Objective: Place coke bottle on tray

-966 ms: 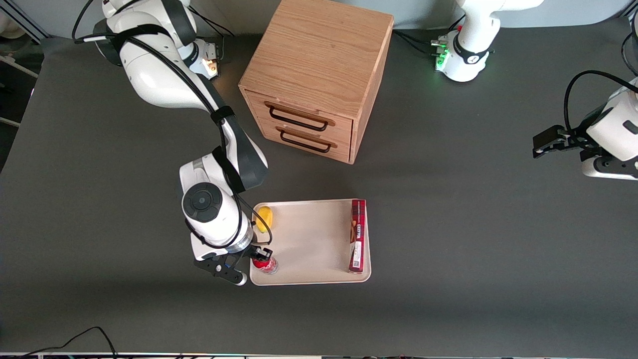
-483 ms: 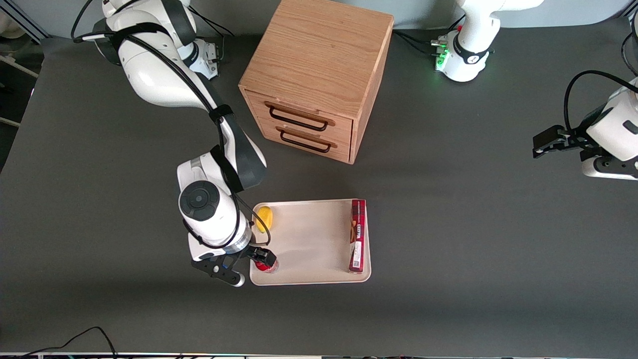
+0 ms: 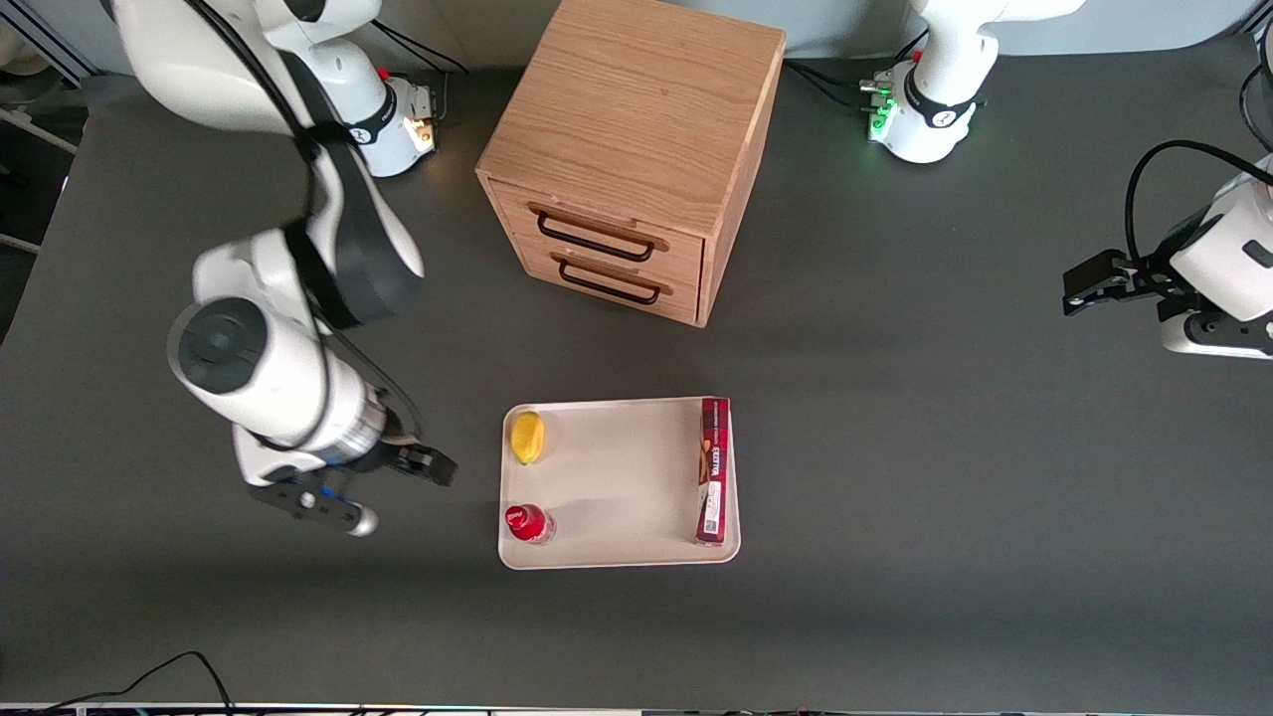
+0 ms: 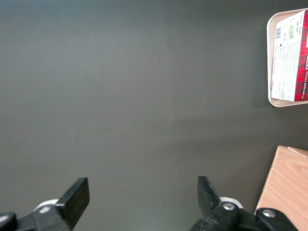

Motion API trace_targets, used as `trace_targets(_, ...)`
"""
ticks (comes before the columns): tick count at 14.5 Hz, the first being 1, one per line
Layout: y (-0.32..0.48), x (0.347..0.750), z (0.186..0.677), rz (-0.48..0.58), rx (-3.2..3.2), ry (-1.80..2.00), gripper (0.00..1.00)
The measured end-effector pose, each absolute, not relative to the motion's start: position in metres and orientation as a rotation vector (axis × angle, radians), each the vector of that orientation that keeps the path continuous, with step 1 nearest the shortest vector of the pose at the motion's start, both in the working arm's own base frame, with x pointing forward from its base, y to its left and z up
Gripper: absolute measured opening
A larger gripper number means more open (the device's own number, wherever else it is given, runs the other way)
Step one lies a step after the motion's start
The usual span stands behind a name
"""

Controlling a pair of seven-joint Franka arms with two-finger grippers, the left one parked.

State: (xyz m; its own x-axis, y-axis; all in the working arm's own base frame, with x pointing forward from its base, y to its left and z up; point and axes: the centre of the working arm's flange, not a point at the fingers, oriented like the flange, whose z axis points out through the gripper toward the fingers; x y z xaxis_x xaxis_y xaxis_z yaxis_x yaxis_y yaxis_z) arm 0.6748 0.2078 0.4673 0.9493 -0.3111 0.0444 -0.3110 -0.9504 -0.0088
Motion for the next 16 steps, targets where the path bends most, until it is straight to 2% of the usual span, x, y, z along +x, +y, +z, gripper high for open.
trace_targets(2,0.169,0.647,0.488,-0.002,-3.126,0.4,1.0)
trace_targets(5,0.114,0.613,0.504,0.039,-3.141,0.269,1.0)
trace_targets(10,0.048,0.565,0.536,0.012,-3.139,0.099,1.0)
trace_targets(16,0.015,0.545,0.558,-0.024,-3.137,0.042,1.0)
